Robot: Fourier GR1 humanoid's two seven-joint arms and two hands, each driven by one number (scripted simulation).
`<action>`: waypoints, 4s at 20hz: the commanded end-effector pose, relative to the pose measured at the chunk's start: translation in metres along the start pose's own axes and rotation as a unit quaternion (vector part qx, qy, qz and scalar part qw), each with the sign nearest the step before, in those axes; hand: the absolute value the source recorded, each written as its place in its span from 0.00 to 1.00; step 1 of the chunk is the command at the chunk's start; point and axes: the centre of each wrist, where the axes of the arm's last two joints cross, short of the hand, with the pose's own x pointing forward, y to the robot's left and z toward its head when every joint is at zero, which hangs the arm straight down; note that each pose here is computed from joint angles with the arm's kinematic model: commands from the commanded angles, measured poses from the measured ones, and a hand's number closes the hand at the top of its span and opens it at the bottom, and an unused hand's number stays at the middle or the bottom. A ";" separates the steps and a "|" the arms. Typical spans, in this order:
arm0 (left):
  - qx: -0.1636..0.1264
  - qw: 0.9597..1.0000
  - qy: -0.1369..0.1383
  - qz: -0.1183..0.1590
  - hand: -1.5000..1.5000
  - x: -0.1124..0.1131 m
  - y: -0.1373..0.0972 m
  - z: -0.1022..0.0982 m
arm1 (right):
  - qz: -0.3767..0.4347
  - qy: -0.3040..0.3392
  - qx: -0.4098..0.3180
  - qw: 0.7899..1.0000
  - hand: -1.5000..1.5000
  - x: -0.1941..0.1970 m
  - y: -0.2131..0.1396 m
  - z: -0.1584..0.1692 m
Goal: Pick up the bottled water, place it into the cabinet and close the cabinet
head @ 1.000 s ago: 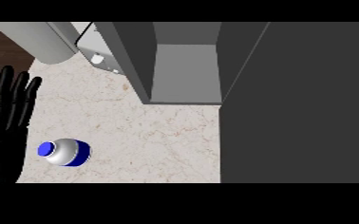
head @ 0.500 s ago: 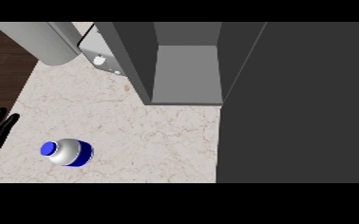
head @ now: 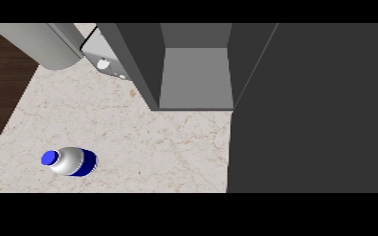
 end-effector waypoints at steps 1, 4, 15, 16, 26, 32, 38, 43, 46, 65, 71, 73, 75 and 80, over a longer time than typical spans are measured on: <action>0.009 1.000 0.007 -0.004 0.00 0.015 0.000 0.011 | 0.002 0.001 -0.001 1.000 0.00 0.023 -0.003 0.017; 0.017 1.000 0.012 -0.017 0.00 -0.012 0.005 0.001 | 0.009 -0.007 0.003 1.000 0.00 0.023 -0.006 0.023; 0.075 0.996 0.031 -0.041 0.00 -0.074 0.016 0.004 | 0.017 -0.003 0.004 1.000 0.00 0.024 0.011 0.041; 0.066 0.996 0.036 -0.037 0.00 -0.084 0.023 -0.001 | 0.011 -0.002 -0.002 1.000 0.00 0.021 -0.001 0.040; 0.080 0.994 0.068 -0.026 0.00 -0.163 0.053 -0.004 | 0.016 -0.010 0.011 1.000 0.00 0.031 0.001 0.049; 0.112 0.991 0.067 -0.018 0.00 -0.202 0.050 -0.011 | 0.015 0.001 0.005 1.000 0.00 0.023 0.009 0.056; 0.101 0.992 0.074 -0.023 0.00 -0.231 0.046 0.003 | 0.015 -0.004 0.010 1.000 0.00 0.021 0.006 0.069; 0.071 0.991 0.099 0.050 0.00 -0.252 0.050 -0.002 | 0.017 0.006 0.015 1.000 0.00 0.019 -0.004 0.071; 0.062 0.992 0.094 0.064 0.00 -0.256 0.046 0.004 | 0.014 0.004 0.012 1.000 0.00 0.027 0.000 0.075; 0.120 0.980 0.047 0.152 1.00 -0.300 -0.014 -0.015 | 0.013 0.000 0.014 1.000 0.00 0.018 0.001 0.070; 0.163 0.975 0.030 0.145 1.00 -0.312 -0.076 -0.046 | 0.010 0.009 0.011 1.000 0.00 0.002 0.005 0.077; 0.144 0.979 0.029 0.140 1.00 -0.309 -0.081 -0.059 | 0.008 0.000 0.007 1.000 0.00 0.006 0.013 0.077; 0.130 0.982 0.014 0.136 1.00 -0.305 -0.081 -0.067 | 0.010 0.006 0.004 1.000 0.00 0.011 0.008 0.072; 0.118 0.979 0.021 0.164 1.00 -0.304 -0.100 -0.094 | -0.003 0.009 0.013 1.000 0.00 0.017 0.004 0.075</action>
